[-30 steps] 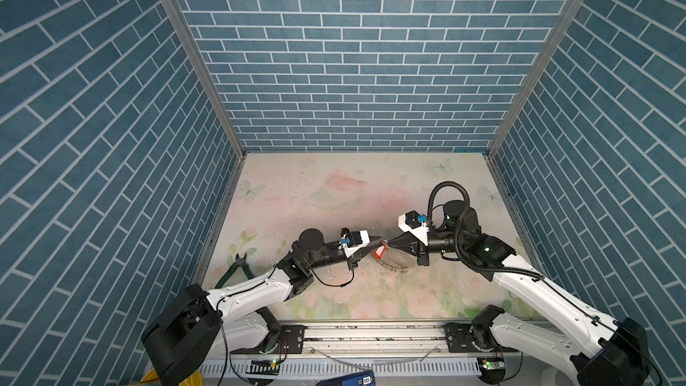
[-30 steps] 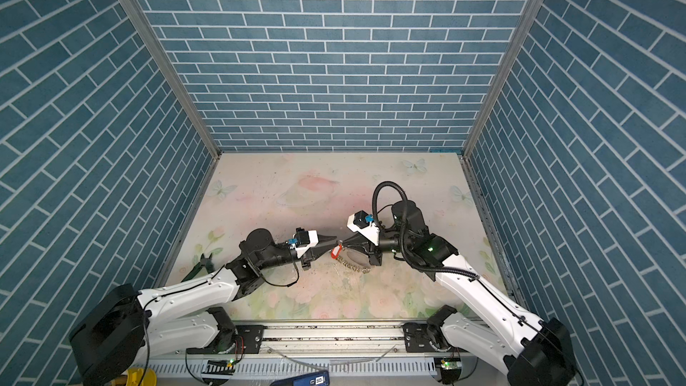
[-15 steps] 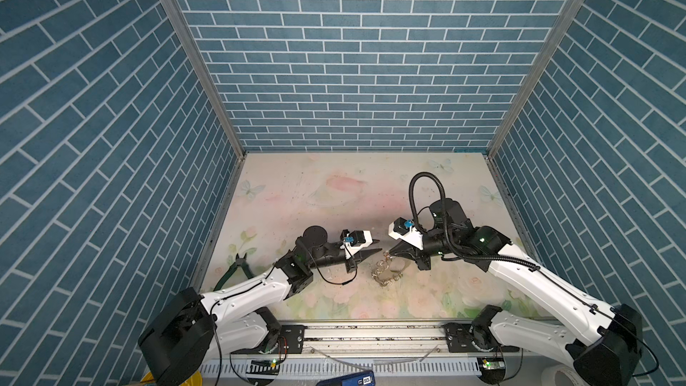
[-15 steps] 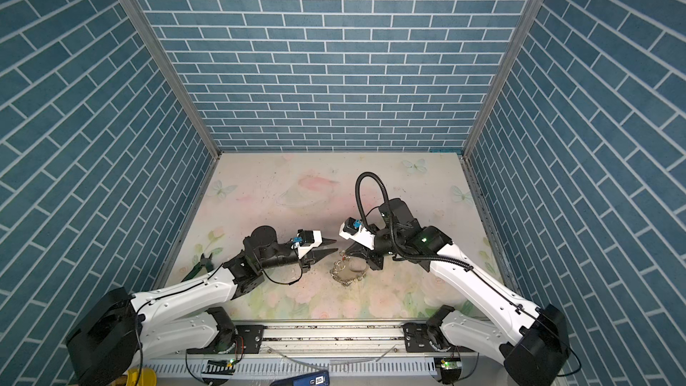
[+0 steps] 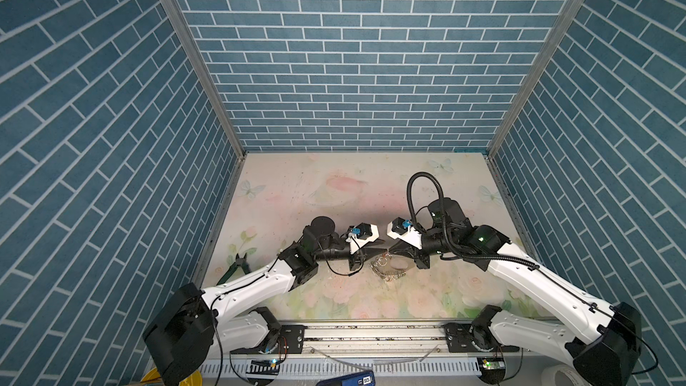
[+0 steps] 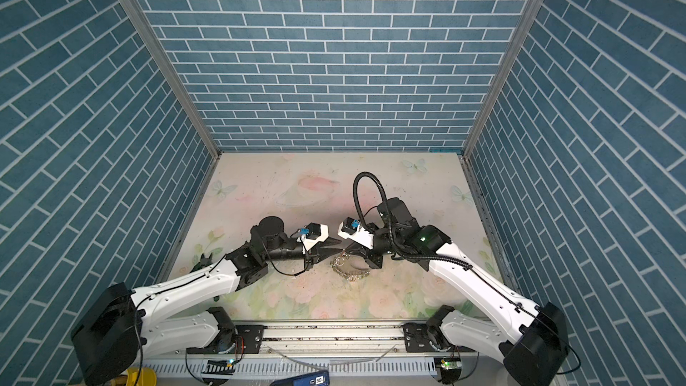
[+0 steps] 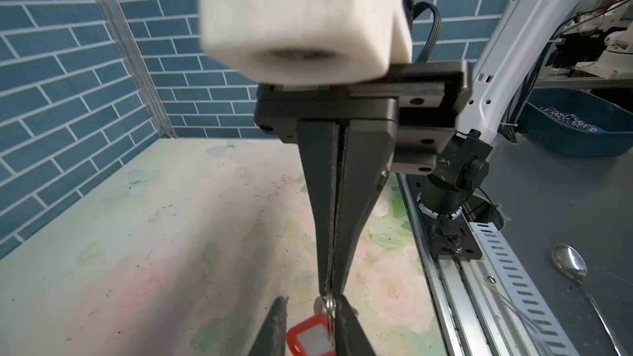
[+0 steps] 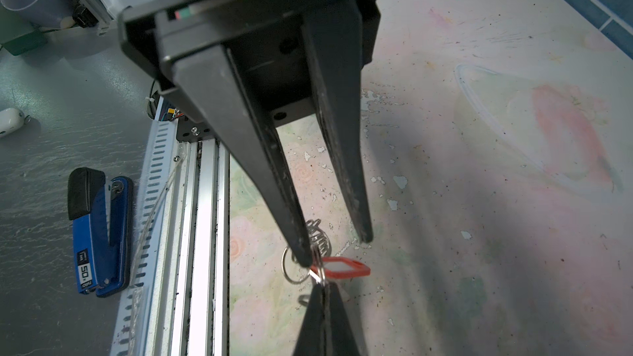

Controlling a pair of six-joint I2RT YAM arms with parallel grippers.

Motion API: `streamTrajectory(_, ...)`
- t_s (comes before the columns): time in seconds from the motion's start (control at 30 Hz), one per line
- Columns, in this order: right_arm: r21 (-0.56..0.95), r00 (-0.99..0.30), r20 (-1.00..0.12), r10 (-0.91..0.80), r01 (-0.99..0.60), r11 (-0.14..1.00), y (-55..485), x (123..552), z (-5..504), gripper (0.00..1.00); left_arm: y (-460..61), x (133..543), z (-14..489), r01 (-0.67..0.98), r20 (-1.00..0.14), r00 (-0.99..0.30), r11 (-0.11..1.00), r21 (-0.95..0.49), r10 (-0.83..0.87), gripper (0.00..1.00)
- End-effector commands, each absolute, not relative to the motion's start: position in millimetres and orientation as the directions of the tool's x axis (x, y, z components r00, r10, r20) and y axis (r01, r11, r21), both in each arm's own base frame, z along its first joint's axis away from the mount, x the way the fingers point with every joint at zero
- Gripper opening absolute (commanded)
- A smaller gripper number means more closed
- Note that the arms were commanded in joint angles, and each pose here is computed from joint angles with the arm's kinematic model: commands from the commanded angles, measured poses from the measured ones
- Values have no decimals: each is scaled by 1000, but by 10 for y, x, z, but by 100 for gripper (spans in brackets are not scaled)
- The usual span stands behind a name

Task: Attach keys to a key ring
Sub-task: Insert the key into the keyring.

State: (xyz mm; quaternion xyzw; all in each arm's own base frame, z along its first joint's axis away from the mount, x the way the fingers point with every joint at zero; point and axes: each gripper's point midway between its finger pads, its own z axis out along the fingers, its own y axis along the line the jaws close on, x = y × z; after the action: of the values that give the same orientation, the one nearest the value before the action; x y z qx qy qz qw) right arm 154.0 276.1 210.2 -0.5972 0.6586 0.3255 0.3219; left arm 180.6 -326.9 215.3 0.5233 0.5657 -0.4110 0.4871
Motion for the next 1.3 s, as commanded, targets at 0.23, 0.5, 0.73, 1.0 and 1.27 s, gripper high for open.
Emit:
streamTrajectory(0.23, -41, 11, -848, -530, -998, 45, 2863, 1608, 2335, 0, -3336, 1727, 2108, 999, -974, -34, 35, -27, 225, 9)
streamTrajectory(0.5, -30, -8, -852, -524, -997, 65, 2854, 1626, 2285, 0, -3343, 1794, 2161, 997, -983, -43, 75, -30, 178, 0)
streamTrajectory(0.73, 28, -63, -908, -413, -996, 90, 2783, 1608, 2304, 12, -3326, 1806, 2229, 995, -995, -37, 95, -28, 97, 0)
streamTrajectory(1.0, 61, -87, -932, -351, -994, 86, 2822, 1582, 2270, 16, -3303, 1810, 2315, 995, -1000, -14, 99, -12, 11, 0)
streamTrajectory(1.27, 50, -87, -942, -323, -992, 120, 2760, 1560, 2211, 19, -3223, 1860, 2407, 993, -998, -14, 114, -22, -67, 0)
